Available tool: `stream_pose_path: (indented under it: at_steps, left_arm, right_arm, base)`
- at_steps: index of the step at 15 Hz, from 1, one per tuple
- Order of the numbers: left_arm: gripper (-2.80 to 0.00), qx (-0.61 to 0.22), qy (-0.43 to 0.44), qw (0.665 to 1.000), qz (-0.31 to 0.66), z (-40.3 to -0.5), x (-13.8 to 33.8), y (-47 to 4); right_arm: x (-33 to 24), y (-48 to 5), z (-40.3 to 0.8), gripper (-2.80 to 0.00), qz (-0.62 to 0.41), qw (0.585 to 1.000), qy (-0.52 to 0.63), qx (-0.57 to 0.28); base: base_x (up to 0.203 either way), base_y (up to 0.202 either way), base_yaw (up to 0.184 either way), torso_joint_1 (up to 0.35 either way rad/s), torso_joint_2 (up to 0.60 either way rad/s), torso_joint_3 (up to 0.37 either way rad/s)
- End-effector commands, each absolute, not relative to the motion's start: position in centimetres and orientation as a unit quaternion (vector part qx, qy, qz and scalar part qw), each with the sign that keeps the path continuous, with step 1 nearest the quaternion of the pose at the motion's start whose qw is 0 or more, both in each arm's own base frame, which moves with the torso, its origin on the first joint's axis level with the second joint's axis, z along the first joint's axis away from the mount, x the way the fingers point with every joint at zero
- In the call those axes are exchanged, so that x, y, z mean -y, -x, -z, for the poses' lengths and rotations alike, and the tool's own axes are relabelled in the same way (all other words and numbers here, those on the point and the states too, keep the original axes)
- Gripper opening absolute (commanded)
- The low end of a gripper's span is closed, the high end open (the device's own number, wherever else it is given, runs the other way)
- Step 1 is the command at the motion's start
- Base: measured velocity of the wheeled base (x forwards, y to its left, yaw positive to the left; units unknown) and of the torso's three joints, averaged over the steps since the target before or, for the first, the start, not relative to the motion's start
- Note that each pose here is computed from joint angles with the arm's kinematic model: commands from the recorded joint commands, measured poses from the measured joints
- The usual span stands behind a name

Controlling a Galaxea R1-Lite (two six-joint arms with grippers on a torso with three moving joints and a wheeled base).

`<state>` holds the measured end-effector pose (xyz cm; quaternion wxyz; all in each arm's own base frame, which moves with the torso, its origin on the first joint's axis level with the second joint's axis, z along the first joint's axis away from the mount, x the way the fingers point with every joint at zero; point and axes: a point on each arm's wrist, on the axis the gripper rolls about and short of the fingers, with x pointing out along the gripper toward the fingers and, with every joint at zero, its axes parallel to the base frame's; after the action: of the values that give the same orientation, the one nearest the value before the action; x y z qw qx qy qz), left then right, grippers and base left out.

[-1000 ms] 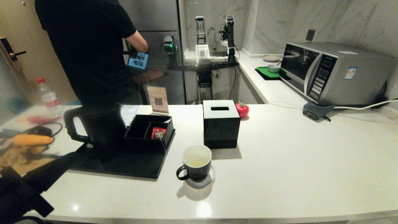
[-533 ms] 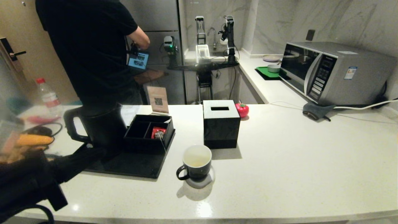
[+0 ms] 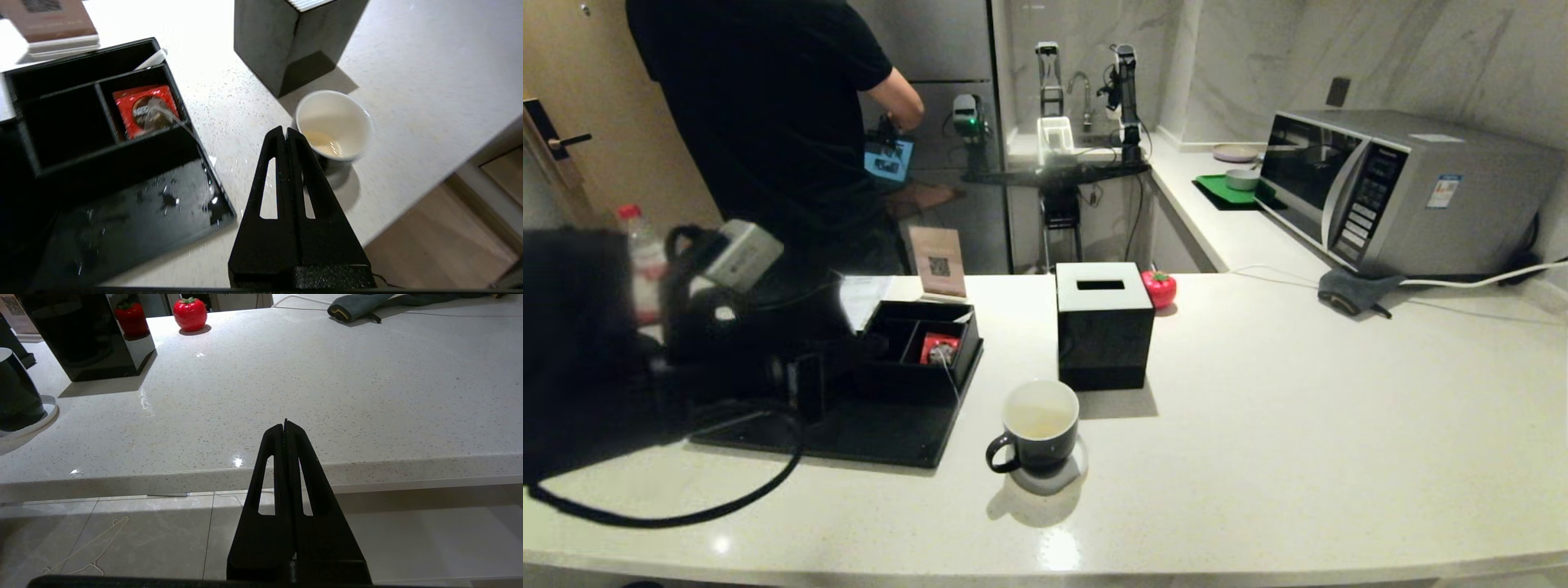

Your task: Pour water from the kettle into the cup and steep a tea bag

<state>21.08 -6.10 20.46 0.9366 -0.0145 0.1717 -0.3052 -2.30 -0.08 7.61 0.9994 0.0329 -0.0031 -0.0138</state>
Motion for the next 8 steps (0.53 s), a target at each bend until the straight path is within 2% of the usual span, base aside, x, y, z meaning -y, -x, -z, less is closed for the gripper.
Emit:
stream_pose_path:
  at_steps: [1,8]
  left_arm:
    - [-2.80,-0.216,0.011,0.924,0.314,-19.2,8.3,-25.6]
    - [-2.80,-0.329,0.003,0.902,0.279,-18.3,10.5,-31.9]
  right_arm:
    - [0.1,2.3,-7.6,-2.80,0.014,0.999,-0.033,0.002]
    - [0.1,2.3,-7.6,-2.80,0.014,0.999,-0.033,0.002]
  base:
    - [0.000,0.000,0.000,0.000,0.00,0.000]
    - [0.000,0.000,0.000,0.000,0.00,0.000]
